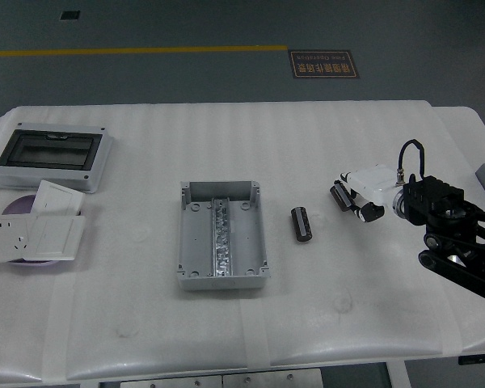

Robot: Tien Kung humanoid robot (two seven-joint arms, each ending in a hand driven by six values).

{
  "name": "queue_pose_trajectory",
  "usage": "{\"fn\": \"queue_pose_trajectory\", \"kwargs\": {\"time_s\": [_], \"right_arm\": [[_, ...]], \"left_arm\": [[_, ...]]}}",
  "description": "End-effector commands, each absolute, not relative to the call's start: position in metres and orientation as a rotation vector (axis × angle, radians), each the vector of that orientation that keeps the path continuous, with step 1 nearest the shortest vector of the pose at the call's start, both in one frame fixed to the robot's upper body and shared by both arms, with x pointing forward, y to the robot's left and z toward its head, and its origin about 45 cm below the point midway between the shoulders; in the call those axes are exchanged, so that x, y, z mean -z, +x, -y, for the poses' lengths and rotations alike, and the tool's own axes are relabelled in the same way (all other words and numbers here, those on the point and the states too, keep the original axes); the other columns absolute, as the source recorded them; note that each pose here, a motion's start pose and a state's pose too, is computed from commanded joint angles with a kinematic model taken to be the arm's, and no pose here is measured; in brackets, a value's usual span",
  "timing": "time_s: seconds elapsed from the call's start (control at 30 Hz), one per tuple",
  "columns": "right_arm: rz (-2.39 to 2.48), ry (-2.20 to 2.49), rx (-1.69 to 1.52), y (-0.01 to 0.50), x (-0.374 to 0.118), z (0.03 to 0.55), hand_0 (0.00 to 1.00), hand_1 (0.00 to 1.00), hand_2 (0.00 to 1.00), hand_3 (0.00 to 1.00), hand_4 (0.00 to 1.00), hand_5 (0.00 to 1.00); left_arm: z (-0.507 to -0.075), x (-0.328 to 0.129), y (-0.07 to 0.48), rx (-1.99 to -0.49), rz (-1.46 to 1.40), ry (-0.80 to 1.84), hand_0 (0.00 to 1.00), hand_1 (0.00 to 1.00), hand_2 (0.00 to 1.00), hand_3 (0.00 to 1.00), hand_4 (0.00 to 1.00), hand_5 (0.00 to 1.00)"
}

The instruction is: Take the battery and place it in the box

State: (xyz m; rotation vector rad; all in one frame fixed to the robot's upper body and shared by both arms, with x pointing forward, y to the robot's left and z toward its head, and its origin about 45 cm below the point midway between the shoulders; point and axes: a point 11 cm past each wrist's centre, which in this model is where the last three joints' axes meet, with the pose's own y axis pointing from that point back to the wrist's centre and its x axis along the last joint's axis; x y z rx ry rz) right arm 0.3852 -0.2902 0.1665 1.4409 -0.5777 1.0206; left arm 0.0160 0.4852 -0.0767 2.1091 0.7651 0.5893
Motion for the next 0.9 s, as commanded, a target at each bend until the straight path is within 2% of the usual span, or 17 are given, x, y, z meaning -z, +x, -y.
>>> {"fn": "queue_pose_trajectory", "kwargs": {"time_s": [0.17, 0.2, 0.33, 0.37, 0.9], "right_arm": [[0.576, 1.442, -1.02, 0.385, -0.166, 0.29, 0.693, 0.562, 0.832, 0.998, 0.721, 0.125], [0.575, 1.441, -1.02, 0.385, -0.166, 0.29, 0.693, 0.557, 0.837, 0.998, 0.764, 0.143], [0.569, 1.436, -1.023, 0.385, -0.167, 0.289, 0.693, 0.557, 0.837, 0.998, 0.764, 0.143], [0.566, 1.435, -1.025, 0.385, -0.167, 0.288, 0.696, 0.554, 0.842, 0.998, 0.806, 0.175], [0.521, 1.417, -1.089, 0.388, -0.167, 0.275, 0.694, 0.552, 0.837, 0.998, 0.814, 0.184]], "left_arm": [[-0.485, 0.077, 0.016, -0.587, -0.768, 2.11, 0.653, 0.621, 0.538, 0.584, 0.505, 0.015], [-0.485, 0.077, 0.016, -0.587, -0.769, 2.109, 0.653, 0.621, 0.521, 0.582, 0.505, 0.014], [-0.484, 0.077, 0.016, -0.586, -0.772, 2.108, 0.653, 0.621, 0.521, 0.582, 0.505, 0.014], [-0.484, 0.077, 0.016, -0.587, -0.773, 2.107, 0.653, 0.621, 0.521, 0.582, 0.505, 0.013], [-0.486, 0.076, 0.016, -0.595, -0.776, 2.108, 0.653, 0.62, 0.516, 0.58, 0.499, 0.013]]}}
